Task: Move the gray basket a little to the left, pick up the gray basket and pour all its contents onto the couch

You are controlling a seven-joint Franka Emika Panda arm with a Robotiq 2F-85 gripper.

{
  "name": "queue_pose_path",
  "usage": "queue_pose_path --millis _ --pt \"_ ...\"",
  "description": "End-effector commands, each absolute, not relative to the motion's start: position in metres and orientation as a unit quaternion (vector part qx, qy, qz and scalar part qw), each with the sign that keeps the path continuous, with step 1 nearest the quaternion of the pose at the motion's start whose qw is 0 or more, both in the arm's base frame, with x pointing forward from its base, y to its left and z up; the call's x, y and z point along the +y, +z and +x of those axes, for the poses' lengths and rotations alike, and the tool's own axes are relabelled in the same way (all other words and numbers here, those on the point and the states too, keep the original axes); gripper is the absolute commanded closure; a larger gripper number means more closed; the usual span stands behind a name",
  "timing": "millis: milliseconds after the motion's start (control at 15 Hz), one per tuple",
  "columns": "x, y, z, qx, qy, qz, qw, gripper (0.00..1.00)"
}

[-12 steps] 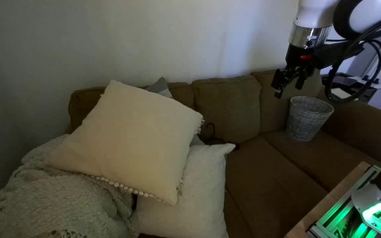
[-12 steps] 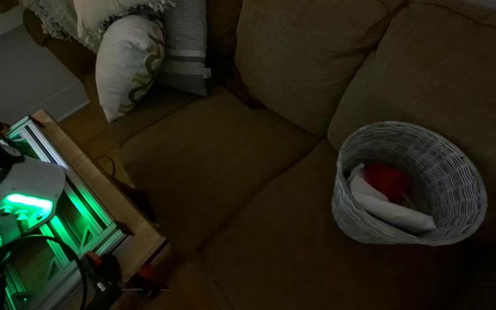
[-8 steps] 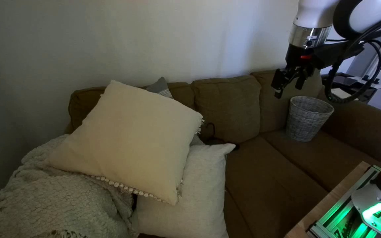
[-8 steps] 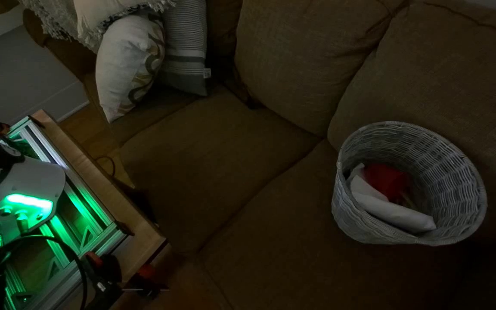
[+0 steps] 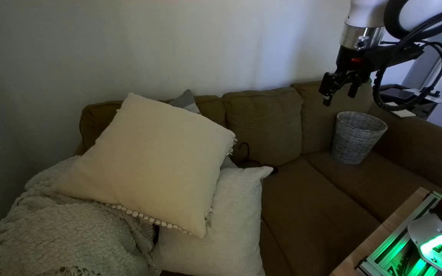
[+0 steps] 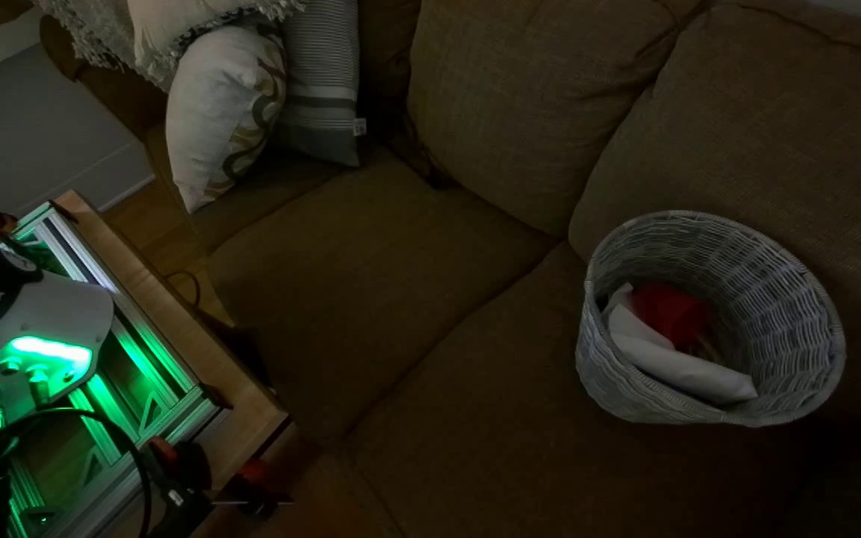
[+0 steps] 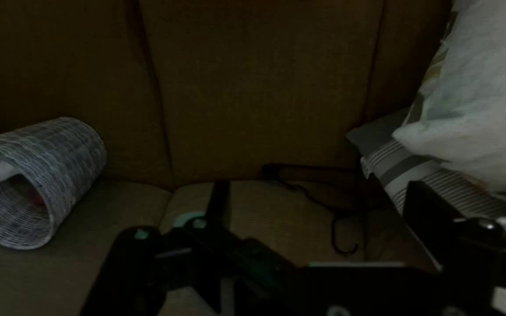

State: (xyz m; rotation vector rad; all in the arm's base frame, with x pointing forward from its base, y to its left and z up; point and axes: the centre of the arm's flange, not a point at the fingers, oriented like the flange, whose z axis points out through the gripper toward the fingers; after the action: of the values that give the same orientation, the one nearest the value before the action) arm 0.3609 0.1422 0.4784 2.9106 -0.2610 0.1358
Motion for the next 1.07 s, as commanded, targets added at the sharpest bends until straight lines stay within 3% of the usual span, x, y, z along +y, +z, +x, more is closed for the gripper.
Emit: queue_pose_path --millis 0,400,667,733,1000 --pt "0.064 0.482 0.381 -0.142 0.048 0.984 0.094 0.00" --pt "-0.086 0.482 0.400 -0.043 -0.015 0.999 0.026 0.00" --pt "-0.196 0.471 0.394 -0.060 -0.077 0.995 0.034 0.00" --pt "-0.154 0.470 0.379 -0.053 -0.045 0.997 0.026 0.00" --pt "-0.162 0.469 0.382 -0.051 -0.050 0.997 0.028 0.00"
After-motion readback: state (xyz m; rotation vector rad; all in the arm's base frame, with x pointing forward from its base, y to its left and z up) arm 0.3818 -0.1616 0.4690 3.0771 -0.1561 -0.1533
